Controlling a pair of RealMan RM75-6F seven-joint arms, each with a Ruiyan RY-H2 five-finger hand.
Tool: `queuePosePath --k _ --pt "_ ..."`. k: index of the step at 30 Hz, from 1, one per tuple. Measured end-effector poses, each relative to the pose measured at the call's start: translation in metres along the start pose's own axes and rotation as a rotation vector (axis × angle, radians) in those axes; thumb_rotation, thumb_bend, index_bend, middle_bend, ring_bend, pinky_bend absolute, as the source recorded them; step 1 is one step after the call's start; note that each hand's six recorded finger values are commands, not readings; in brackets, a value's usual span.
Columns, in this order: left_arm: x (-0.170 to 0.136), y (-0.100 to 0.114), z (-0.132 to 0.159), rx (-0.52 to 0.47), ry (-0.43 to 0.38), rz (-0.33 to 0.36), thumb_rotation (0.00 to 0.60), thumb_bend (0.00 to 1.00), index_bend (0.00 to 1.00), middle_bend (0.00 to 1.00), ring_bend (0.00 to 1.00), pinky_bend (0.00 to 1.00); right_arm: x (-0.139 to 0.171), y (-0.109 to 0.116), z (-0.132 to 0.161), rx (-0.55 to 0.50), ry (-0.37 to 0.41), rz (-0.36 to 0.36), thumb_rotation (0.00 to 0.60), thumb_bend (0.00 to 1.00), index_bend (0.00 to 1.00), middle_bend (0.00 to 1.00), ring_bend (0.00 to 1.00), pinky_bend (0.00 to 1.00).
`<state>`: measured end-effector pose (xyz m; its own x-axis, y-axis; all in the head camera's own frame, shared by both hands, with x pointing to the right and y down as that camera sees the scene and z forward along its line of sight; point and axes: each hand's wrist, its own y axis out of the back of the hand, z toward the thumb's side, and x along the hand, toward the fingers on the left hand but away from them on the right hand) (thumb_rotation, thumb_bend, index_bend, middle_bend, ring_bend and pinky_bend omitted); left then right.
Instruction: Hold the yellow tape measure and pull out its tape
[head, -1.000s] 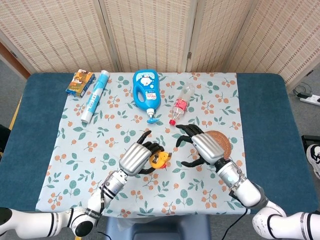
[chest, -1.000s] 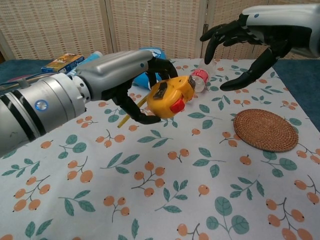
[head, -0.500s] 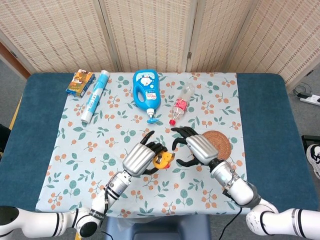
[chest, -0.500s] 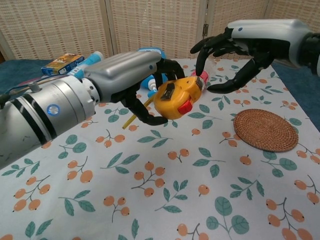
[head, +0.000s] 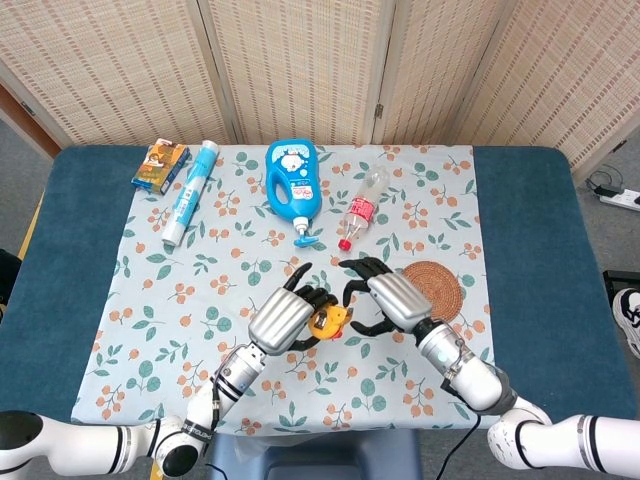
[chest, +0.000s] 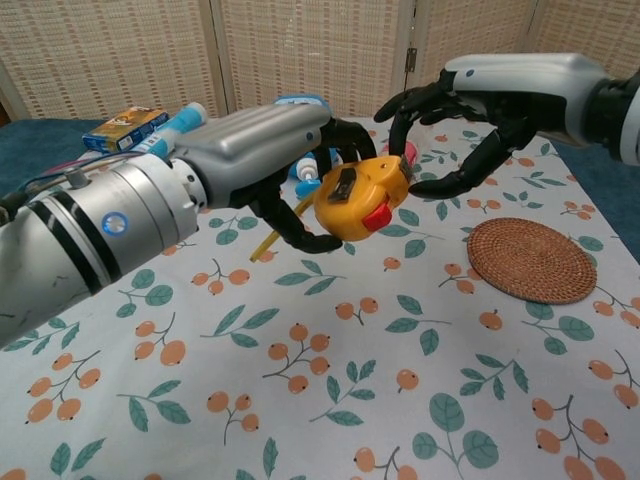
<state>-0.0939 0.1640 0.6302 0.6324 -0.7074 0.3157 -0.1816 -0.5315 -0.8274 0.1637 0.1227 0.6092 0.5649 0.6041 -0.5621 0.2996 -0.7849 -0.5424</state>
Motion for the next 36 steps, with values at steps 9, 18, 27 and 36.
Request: queuePosePath --k 9,18,27,36 --pt "-0.0006 -0.0008 0.0003 0.004 0.004 -0.002 0.6 0.34 0.55 0.53 0.42 0.07 -0.0013 -0.005 -0.0005 -0.001 0.0 0.012 0.6 0.34 0.55 0.15 0.09 0.01" --pt "0.0003 -0.0049 -0.0007 0.008 0.01 -0.016 0.6 0.34 0.55 0.53 0.42 0.07 0.0004 -0.0026 -0.0027 0.0 -0.004 -0.003 0.6 0.34 0.64 0.18 0.1 0.01" --pt "0.0012 -0.0079 -0.0008 0.011 0.009 -0.024 0.6 0.34 0.55 0.53 0.42 0.07 -0.0005 -0.0029 -0.0074 -0.004 -0.015 -0.008 0.6 0.37 0.67 0.2 0.11 0.01" --pt "-0.0005 -0.0095 -0.0057 0.019 0.014 -0.026 0.6 0.34 0.55 0.53 0.42 0.07 -0.0015 -0.0023 -0.0092 -0.003 -0.019 -0.015 0.6 0.59 0.69 0.22 0.12 0.01"
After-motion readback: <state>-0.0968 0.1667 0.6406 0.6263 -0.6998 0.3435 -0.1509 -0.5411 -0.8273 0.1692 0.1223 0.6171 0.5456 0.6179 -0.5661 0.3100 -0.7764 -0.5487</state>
